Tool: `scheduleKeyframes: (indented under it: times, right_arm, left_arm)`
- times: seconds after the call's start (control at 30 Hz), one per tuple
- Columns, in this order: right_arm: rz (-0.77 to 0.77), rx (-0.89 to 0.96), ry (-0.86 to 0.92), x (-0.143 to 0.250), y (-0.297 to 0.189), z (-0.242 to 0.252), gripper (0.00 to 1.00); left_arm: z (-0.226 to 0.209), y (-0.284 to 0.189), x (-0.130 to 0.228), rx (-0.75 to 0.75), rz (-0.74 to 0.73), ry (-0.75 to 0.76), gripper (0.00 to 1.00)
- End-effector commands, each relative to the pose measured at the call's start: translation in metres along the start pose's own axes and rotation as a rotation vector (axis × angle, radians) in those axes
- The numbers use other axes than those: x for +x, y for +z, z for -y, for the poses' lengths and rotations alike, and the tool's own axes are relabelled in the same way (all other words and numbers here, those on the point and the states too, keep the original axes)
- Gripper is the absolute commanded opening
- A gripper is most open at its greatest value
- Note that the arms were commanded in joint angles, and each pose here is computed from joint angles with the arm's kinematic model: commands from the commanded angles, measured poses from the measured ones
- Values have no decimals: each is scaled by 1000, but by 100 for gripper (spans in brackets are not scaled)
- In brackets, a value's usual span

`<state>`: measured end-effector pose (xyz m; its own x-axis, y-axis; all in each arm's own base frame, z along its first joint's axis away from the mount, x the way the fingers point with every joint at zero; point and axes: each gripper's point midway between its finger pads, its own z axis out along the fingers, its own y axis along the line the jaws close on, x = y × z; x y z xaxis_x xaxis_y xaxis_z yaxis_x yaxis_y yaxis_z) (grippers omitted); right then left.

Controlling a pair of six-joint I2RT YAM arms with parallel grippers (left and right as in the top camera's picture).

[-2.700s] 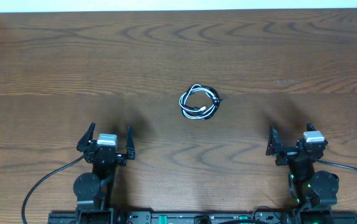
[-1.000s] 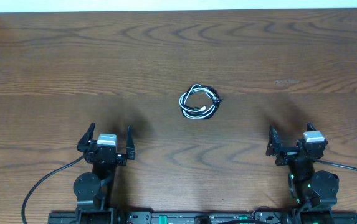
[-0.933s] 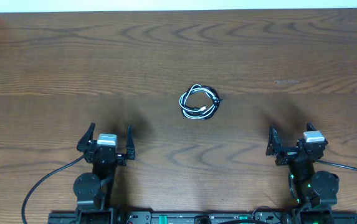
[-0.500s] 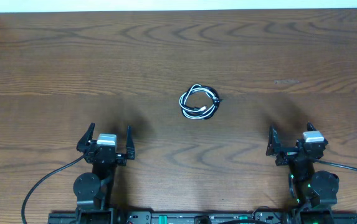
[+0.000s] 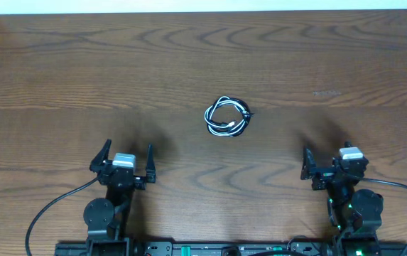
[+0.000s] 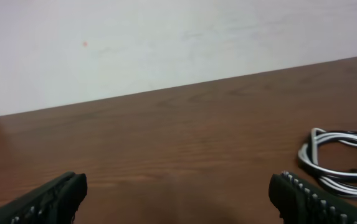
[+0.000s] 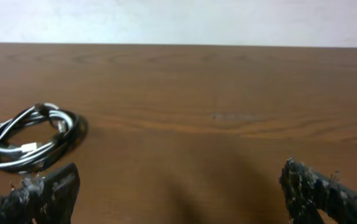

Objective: Untangle cables
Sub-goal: 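Move both grippers toward the cable bundle from left and right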

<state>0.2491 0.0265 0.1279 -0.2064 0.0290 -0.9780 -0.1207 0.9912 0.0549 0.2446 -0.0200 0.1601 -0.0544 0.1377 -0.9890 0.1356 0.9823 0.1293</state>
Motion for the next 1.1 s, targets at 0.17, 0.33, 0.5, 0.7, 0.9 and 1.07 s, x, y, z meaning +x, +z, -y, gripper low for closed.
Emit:
scheduleKeyframes:
  times: [0.17,0.33,0.5,0.7,0.9,1.07]
  right_arm:
    - [40,-64,-20,-21,-4,-13,99]
    - [81,-78,-20,-43,-8,-16,99]
    - [76,-81,-2,-66,-10,-17,99]
    - [-1,-94,13,-96,1,-21,99]
    - [-172,-154,34,-113,23,-31,99]
    - [-303,-191,40,-118,48,-37,99]
  left_arm:
    - [28,0,-22,187,-14,-45,98]
    - [44,3,-50,319,-63,-70,98]
    - [59,16,-79,473,-167,-129,98]
    - [73,45,-107,625,-322,-229,98]
    - [98,79,-115,724,-497,-272,98]
    - [120,103,-99,775,-629,-298,98]
